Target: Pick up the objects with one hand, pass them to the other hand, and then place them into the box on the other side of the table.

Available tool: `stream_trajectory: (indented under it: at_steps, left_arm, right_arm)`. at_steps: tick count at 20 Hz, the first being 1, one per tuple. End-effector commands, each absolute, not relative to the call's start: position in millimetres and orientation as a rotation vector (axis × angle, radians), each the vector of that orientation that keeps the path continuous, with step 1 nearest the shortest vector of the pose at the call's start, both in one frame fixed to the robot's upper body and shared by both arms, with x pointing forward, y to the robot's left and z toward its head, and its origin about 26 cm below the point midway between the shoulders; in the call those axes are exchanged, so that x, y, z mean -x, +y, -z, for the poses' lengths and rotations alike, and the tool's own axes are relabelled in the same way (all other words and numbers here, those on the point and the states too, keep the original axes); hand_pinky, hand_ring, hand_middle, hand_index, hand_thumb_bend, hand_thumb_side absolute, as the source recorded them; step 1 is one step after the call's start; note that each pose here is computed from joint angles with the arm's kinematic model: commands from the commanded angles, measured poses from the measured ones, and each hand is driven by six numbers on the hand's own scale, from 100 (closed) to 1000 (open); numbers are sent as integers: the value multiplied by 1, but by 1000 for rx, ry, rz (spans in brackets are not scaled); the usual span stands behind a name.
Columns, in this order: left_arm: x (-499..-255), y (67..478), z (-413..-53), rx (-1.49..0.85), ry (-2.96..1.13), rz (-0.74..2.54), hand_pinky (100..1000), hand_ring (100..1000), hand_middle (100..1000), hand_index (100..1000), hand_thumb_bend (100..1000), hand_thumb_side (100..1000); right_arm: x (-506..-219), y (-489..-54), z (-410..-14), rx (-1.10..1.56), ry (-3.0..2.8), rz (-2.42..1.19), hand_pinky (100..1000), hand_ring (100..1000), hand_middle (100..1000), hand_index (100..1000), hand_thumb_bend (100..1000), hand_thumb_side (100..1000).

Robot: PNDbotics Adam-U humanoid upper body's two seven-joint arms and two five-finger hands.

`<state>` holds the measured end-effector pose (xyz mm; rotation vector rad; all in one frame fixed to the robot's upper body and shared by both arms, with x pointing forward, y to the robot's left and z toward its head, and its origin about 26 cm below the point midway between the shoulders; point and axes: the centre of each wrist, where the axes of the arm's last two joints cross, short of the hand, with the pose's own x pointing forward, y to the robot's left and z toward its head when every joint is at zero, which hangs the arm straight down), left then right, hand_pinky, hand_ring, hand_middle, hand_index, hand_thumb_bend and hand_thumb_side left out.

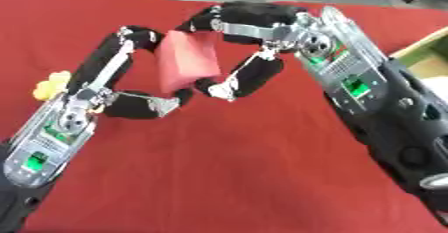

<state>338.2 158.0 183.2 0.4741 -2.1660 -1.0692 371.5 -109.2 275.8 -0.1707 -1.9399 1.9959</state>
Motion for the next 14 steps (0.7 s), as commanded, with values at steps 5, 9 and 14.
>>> stream_trajectory:
  at_steps: [5,9,14]
  left_arm:
    - [-338,156,-191,-506,-2192,1042,707,634,535,763,100,265]
    - [-338,157,-191,-542,-2183,1019,715,656,557,811,209,330]
    - [-338,158,-190,-558,-2176,1005,719,662,562,813,235,361]
  right_arm:
    - [-367,-110,-285,130,-1971,-1963,873,838,374,546,100,222]
    - [-366,-112,-286,122,-1973,-1951,871,836,368,541,100,226]
    - [-365,-115,-289,113,-1977,-1938,866,834,362,536,100,215]
